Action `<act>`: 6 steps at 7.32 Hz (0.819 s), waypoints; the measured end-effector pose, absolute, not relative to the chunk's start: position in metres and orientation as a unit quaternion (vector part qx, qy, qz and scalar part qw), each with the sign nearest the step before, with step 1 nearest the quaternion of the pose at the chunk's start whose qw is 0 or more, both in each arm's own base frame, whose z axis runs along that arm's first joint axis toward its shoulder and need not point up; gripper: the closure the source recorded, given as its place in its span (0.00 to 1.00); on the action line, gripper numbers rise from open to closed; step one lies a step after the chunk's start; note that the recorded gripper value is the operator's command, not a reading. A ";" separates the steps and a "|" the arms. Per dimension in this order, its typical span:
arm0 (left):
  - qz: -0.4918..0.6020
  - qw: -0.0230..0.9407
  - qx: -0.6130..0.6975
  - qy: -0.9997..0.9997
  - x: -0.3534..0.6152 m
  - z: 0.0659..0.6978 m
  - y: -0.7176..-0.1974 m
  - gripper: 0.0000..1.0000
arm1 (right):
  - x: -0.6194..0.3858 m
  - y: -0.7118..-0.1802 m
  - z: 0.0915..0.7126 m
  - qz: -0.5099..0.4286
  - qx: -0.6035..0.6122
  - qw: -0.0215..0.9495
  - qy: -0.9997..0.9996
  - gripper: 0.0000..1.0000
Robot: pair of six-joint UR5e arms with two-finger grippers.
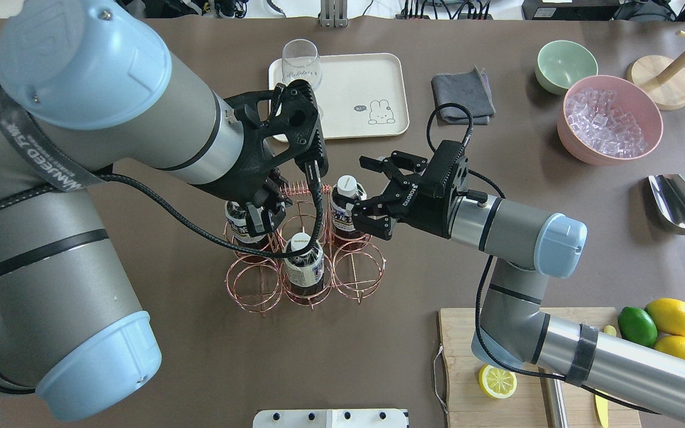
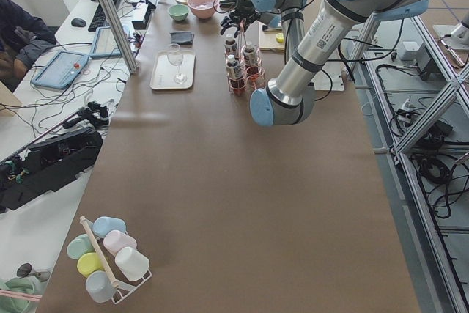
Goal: Take tea from basket to plate
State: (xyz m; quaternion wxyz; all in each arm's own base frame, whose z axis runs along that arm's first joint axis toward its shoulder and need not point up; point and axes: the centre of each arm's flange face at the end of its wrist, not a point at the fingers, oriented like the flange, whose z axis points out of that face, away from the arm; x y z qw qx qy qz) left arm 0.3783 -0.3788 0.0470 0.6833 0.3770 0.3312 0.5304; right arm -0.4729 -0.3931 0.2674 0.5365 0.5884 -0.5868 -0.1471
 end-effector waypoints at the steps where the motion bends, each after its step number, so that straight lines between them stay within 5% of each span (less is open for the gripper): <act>1: 0.530 0.684 0.376 0.331 0.379 0.048 -0.379 1.00 | -0.475 -0.392 0.268 -0.147 0.588 0.537 -0.587 0.33; 6: 0.531 0.684 0.375 0.331 0.377 0.051 -0.378 1.00 | -0.477 -0.390 0.268 -0.146 0.596 0.537 -0.580 0.81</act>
